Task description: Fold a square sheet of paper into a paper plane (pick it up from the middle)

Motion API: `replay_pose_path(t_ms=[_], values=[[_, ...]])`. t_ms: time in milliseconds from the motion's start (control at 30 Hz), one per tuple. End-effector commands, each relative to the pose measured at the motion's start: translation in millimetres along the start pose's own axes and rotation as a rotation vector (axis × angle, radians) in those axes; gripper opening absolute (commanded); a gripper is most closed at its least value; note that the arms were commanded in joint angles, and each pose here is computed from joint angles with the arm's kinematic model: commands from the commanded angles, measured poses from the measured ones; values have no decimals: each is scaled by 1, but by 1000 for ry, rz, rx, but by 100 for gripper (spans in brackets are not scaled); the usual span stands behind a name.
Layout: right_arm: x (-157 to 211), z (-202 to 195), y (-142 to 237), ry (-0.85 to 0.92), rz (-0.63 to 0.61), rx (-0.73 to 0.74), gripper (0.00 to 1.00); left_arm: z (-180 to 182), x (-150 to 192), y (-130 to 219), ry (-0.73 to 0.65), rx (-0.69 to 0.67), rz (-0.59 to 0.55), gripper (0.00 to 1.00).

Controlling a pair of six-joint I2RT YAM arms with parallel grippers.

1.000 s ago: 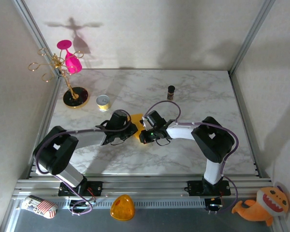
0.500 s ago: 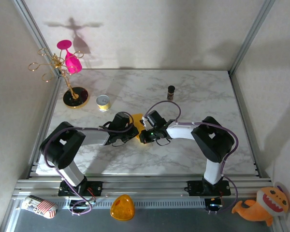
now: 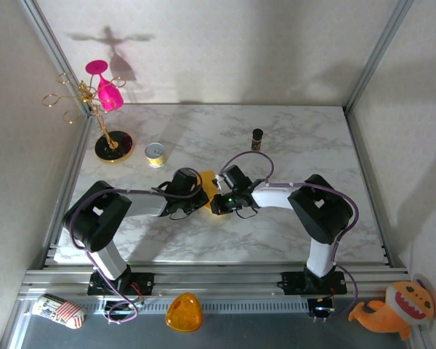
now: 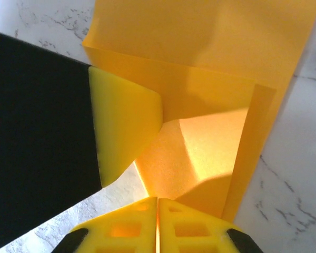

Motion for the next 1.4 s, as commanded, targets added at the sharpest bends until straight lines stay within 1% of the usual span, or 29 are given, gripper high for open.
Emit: replay_pose_path(t_ms=[0, 333, 533, 600, 733, 967, 1067, 1267, 1367], values=[[17, -2, 8, -43, 56, -6, 12, 34, -3, -7, 11, -164, -36, 5], [36, -4, 12, -63, 97, -12, 12, 37, -3, -10, 7, -190, -31, 5], [44, -13, 8, -79, 117, 27, 12, 39, -3, -11, 9, -198, -27, 4], [40, -11, 11, -74, 107, 26, 12, 40, -3, -12, 10, -205, -28, 4], [31, -4, 28, -38, 29, 23, 12, 41, -3, -12, 9, -213, -26, 4], [56, -14, 16, -81, 112, 31, 12, 40, -2, -12, 1, -215, -17, 4], [47, -13, 22, -66, 88, 48, 12, 39, -2, -12, 2, -213, -16, 4], [0, 13, 51, 28, -96, -27, 13, 36, -2, -12, 3, -199, -12, 4], [-8, 14, 48, 34, -108, -34, 13, 34, -2, -12, 5, -195, -12, 5]])
Point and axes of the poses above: each hand's point on the last joint's axis, 136 mm out from that joint toward the fingers, its own y axis back along the fingers, its own z axis along the line the jaws close on, x = y × z, the point moved 4 cm from there along y, back along the fingers, and after that the axes turned 14 degrees about y, right-handed, at the moved point
